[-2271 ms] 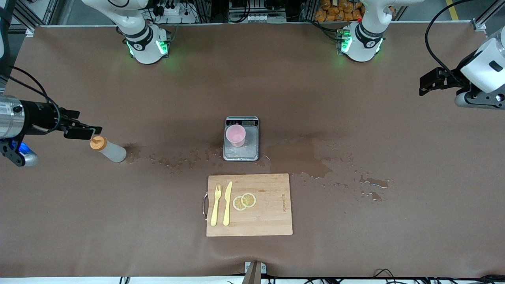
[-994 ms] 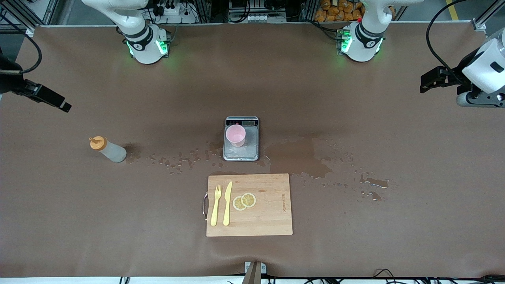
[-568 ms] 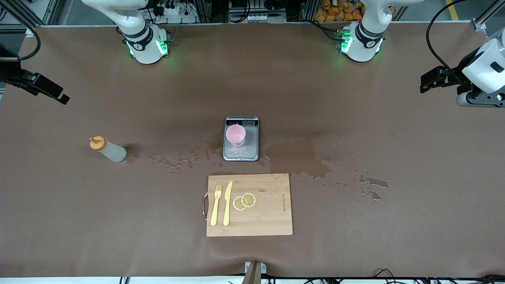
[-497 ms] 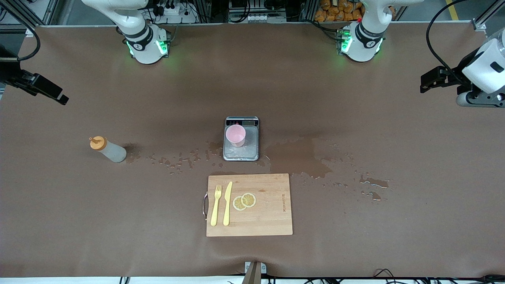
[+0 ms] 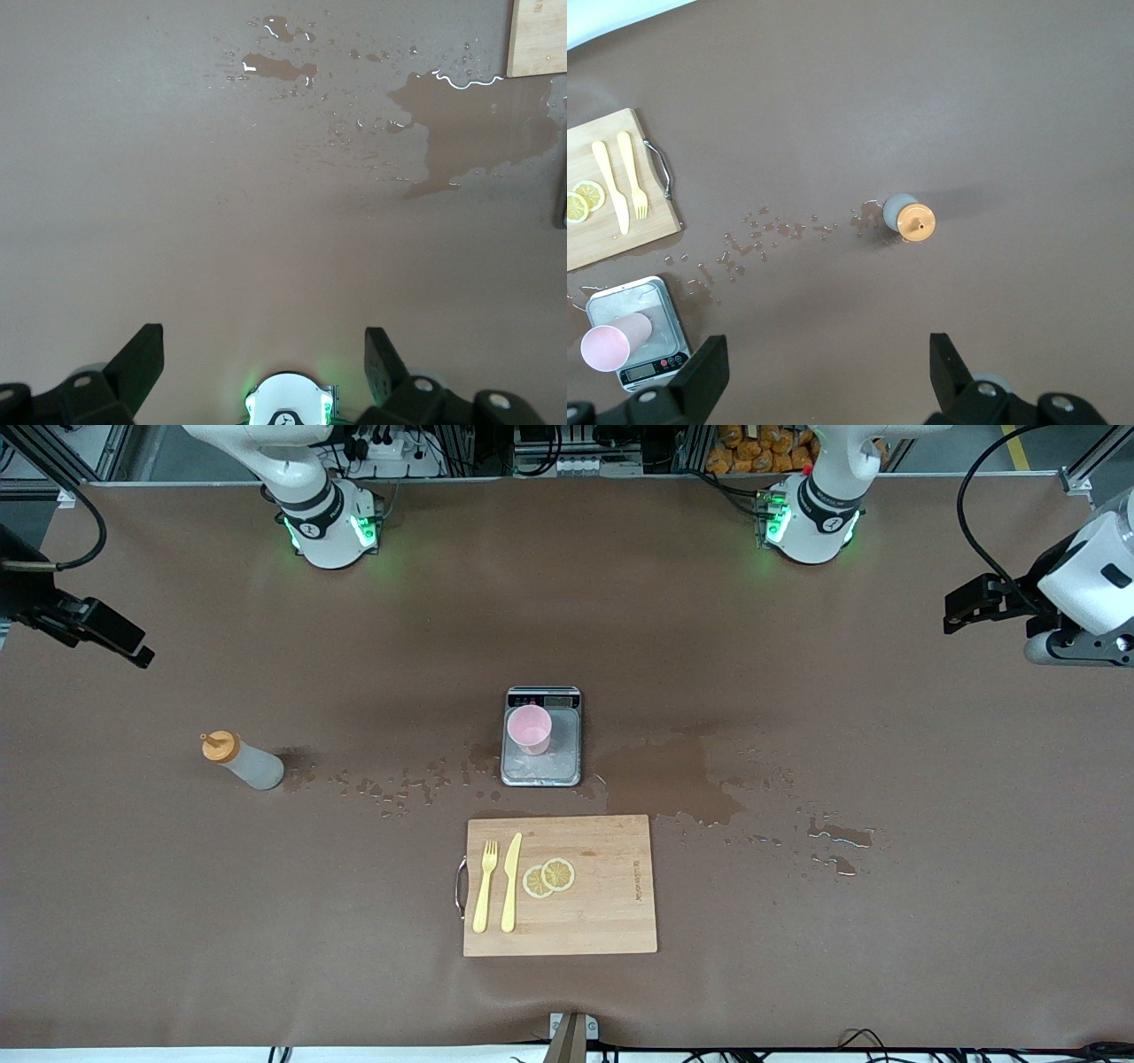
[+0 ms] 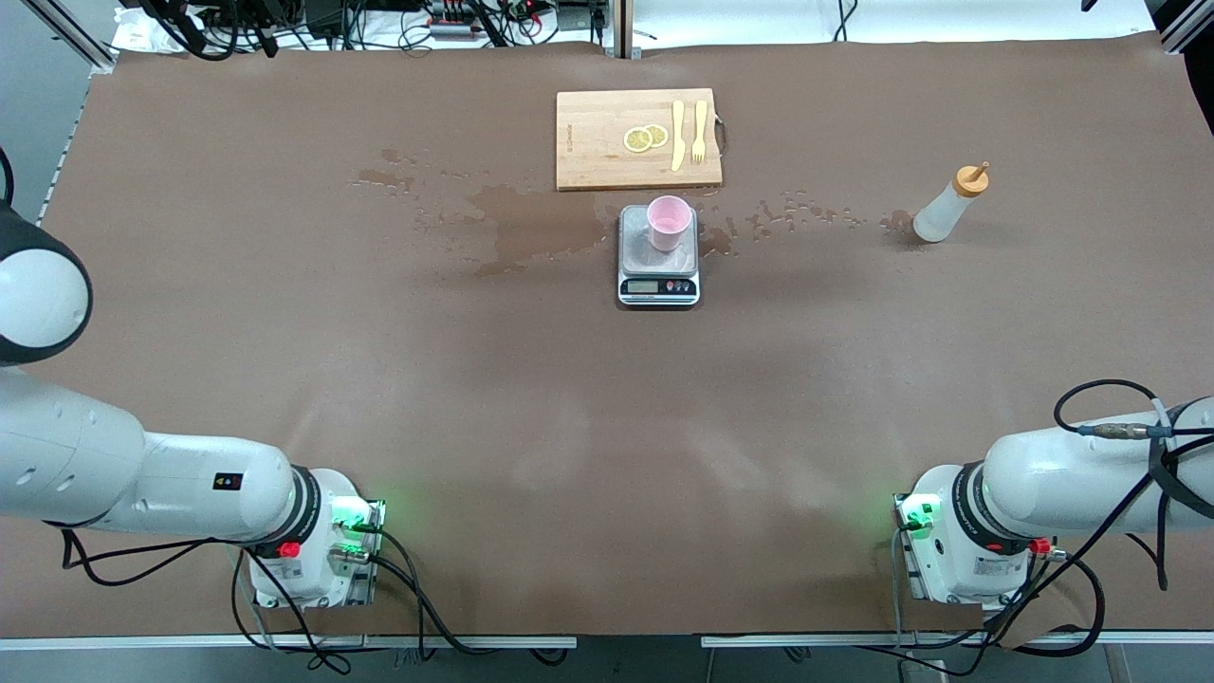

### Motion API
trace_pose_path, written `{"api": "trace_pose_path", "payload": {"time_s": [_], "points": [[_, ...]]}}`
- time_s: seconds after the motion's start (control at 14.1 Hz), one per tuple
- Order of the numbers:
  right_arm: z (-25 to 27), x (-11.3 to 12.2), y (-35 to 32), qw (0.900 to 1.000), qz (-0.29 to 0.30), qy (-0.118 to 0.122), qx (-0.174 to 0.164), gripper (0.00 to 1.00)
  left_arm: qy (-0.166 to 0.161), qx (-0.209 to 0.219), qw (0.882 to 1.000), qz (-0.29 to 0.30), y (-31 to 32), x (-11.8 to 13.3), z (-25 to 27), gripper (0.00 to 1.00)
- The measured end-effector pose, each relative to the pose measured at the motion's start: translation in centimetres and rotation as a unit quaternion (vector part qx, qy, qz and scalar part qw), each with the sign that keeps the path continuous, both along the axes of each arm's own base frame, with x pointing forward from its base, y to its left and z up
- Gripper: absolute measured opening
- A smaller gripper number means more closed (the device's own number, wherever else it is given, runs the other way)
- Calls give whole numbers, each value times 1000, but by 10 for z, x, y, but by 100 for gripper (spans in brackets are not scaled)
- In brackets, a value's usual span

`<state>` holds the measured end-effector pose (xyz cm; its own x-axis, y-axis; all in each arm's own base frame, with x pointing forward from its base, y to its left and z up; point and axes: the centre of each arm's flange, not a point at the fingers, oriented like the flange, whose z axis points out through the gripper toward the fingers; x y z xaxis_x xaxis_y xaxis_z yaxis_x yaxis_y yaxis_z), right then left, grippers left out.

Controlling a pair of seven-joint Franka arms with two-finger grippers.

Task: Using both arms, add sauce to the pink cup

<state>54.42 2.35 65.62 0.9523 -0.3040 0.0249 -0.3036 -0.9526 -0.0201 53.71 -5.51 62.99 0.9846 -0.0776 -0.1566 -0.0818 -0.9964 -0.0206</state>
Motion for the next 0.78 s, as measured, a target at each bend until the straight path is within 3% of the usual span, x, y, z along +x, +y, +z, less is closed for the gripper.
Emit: {"api": "trace_pose_path", "payload": {"time_s": [0.78], "points": [[-15, 11, 7, 1000, 16, 5, -13, 100, 0, 0, 1000, 0, 0, 0, 0, 100]]}}
